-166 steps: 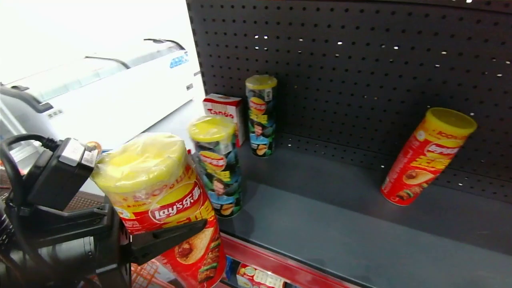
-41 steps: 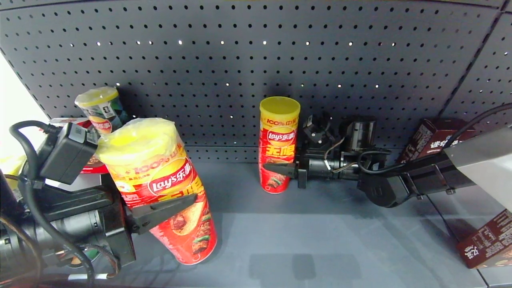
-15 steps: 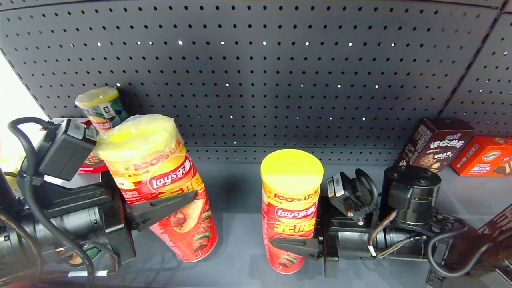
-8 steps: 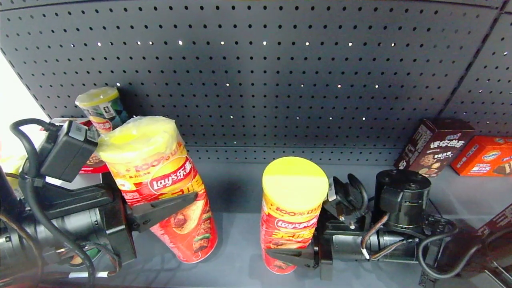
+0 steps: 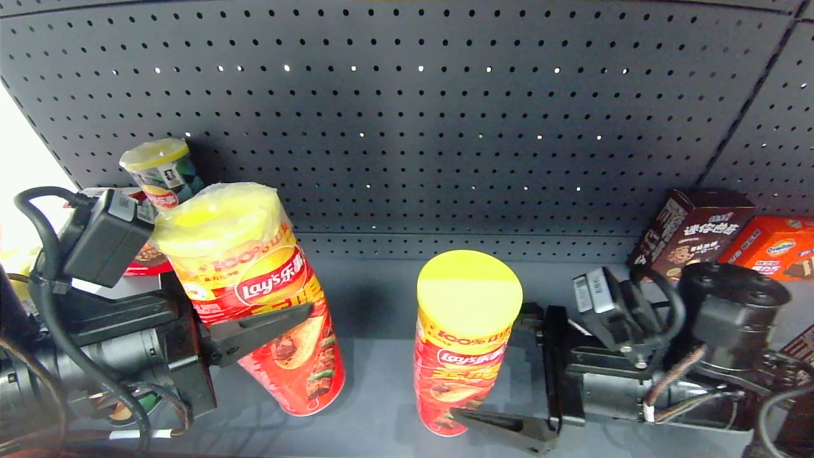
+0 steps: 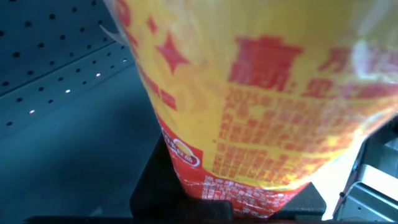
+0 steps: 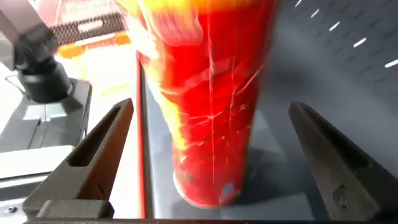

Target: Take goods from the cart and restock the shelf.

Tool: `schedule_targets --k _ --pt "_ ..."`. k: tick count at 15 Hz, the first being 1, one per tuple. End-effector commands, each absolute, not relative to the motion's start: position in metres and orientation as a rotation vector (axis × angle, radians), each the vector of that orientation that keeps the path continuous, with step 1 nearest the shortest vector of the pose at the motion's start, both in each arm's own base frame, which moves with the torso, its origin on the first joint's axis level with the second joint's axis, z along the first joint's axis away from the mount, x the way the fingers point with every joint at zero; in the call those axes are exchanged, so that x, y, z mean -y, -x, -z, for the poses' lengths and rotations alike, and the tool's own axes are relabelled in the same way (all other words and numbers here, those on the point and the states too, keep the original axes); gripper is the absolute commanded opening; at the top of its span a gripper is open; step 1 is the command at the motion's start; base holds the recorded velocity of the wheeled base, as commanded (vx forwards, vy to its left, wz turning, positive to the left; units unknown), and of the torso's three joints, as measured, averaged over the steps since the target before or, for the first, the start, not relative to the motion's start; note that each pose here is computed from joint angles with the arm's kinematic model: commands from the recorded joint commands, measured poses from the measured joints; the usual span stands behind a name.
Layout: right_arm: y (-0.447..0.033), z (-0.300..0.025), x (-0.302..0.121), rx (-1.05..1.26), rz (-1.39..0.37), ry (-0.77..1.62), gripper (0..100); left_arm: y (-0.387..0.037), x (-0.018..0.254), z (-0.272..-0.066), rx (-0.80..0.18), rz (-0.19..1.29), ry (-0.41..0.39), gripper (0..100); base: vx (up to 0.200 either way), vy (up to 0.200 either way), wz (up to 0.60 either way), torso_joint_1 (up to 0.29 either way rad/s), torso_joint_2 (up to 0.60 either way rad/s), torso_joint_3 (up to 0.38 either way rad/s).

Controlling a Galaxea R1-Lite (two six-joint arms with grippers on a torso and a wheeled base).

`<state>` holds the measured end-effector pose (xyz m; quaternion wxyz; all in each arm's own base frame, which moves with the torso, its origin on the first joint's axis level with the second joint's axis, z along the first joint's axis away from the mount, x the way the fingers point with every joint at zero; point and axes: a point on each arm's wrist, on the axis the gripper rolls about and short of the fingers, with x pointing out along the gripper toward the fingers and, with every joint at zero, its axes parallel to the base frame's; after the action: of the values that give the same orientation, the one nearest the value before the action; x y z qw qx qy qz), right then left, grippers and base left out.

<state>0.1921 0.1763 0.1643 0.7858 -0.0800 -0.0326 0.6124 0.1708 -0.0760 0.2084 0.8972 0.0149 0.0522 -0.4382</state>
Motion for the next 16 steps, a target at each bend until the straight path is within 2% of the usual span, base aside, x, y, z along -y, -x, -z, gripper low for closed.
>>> schedule_targets --k 1,3,8,13,16 --pt "-0.161 -0.198 -0.133 0.211 -1.232 0.164 100 -0.170 0.076 -0.208 -0.108 0.911 -0.032 0 0.000 0.000 0.00 0.000 0.00 0.000" --pt "-0.146 -0.214 -0.108 0.271 -1.151 0.148 100 -0.171 0.076 -0.210 -0.101 0.911 -0.034 0 0.000 0.000 0.00 0.000 0.00 0.000" --pt "-0.091 -0.235 -0.052 0.297 -0.714 0.126 100 -0.172 0.077 -0.213 -0.087 0.911 -0.034 0 0.000 0.000 0.00 0.000 0.00 0.000" --pt "-0.024 -0.212 -0.013 0.248 -0.475 0.082 100 -0.176 0.078 -0.214 -0.088 0.911 -0.035 0 0.000 0.000 0.00 0.000 0.00 0.000" --pt "0.009 -0.175 0.006 0.178 -0.349 0.089 100 -0.177 0.080 -0.222 -0.060 0.919 -0.040 0 0.000 0.000 0.00 0.000 0.00 0.000"
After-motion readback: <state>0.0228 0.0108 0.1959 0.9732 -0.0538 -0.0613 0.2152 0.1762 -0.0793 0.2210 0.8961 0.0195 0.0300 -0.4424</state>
